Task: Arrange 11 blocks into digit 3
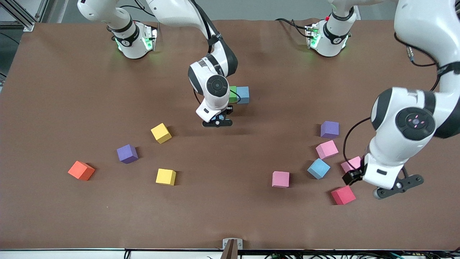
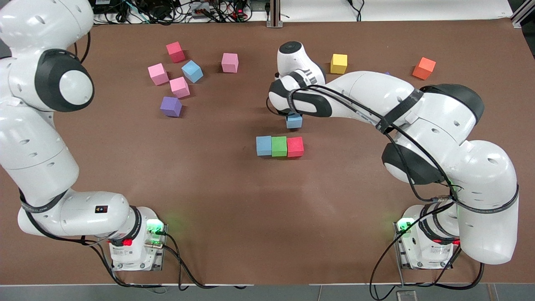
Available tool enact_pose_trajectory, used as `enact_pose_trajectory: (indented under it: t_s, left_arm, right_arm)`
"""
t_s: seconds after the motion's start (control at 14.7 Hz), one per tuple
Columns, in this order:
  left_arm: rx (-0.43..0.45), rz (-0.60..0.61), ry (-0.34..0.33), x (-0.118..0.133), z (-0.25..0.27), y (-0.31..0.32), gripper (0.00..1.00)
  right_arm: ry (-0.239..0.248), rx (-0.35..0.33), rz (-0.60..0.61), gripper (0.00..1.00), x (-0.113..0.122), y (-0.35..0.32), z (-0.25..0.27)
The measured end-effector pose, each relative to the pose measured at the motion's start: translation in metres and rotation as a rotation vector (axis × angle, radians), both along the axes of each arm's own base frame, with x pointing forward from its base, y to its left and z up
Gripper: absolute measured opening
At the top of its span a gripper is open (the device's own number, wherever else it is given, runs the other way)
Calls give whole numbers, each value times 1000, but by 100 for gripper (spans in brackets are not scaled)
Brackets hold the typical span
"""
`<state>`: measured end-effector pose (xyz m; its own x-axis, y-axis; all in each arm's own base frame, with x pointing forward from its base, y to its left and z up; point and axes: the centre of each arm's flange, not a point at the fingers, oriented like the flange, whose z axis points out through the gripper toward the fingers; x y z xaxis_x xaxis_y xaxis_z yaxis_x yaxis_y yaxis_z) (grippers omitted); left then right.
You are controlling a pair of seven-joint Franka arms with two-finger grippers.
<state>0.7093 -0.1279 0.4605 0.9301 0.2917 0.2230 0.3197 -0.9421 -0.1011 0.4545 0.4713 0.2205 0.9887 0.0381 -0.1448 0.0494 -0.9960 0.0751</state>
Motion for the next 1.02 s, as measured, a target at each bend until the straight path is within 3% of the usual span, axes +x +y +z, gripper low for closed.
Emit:
enact_pose_trajectory:
  t_s: [0.48, 1.02]
  left_arm:
    - [-27, -118, 85, -66, 125, 16, 100]
    - [-47, -190, 116, -111, 182, 35, 100]
  right_arm:
    - [-14, 6, 2, 55, 3, -1, 0]
    - [-29, 19, 15, 55, 4, 1, 2]
